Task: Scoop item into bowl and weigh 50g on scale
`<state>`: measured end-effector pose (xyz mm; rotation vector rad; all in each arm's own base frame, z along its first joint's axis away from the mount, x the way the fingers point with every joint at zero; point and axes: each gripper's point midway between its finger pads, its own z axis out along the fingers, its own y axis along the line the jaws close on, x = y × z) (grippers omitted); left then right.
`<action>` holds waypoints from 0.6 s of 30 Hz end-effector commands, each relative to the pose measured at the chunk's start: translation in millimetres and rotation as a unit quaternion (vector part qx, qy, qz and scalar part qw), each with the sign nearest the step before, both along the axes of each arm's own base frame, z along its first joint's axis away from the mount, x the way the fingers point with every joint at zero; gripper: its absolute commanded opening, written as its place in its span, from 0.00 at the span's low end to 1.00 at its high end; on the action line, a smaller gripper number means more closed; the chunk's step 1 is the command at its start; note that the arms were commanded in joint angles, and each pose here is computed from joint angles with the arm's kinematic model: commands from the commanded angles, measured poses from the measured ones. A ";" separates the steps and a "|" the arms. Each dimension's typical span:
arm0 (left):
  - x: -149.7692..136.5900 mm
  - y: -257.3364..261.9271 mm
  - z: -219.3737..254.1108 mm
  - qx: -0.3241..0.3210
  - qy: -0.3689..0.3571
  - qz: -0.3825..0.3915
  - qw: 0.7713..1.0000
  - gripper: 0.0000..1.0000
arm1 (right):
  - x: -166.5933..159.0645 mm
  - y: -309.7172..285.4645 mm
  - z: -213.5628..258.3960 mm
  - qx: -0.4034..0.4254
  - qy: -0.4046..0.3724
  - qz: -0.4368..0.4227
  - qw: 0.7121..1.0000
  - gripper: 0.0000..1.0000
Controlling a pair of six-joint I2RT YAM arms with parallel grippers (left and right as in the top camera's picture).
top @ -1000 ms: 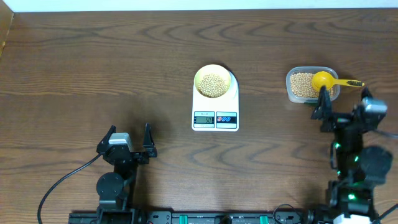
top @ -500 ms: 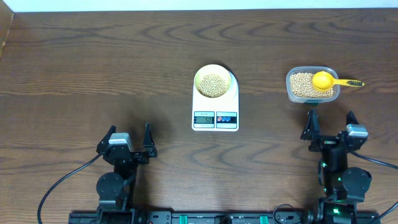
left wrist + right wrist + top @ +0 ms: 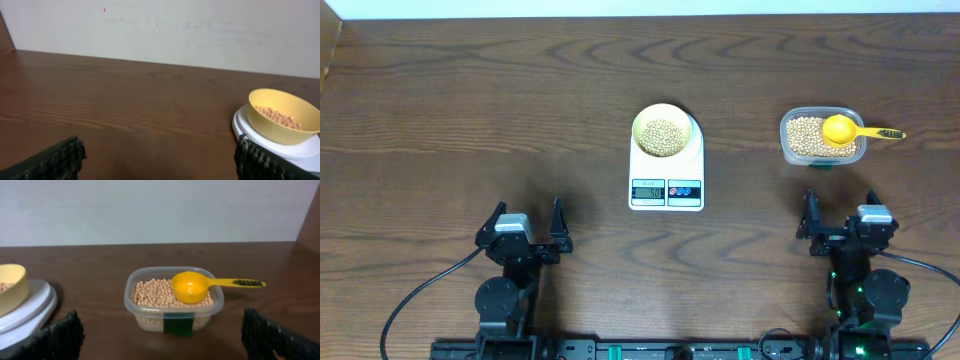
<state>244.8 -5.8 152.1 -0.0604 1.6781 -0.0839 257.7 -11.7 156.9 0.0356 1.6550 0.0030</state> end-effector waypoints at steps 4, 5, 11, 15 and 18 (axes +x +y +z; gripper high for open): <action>-1.1 6.5 -16.3 0.002 0.025 0.018 1.000 0.98 | -8.1 -3.4 -3.7 -0.014 0.005 -0.013 1.000 0.99; -1.1 6.5 -16.3 0.002 0.025 0.018 1.000 0.98 | -8.9 -3.4 -5.5 -0.014 0.008 -0.012 1.000 0.99; -1.1 6.6 -16.3 0.002 0.025 0.018 1.000 0.98 | -10.3 -4.4 -10.5 -0.013 0.018 -0.016 1.000 0.99; -1.1 6.5 -16.3 0.002 0.025 0.018 1.000 0.98 | -10.1 -0.6 -10.4 -0.022 0.018 -0.008 1.000 0.99; -1.1 6.5 -16.3 0.002 0.025 0.018 1.000 0.98 | -10.5 1.8 -7.2 -0.039 0.011 -0.002 0.999 0.99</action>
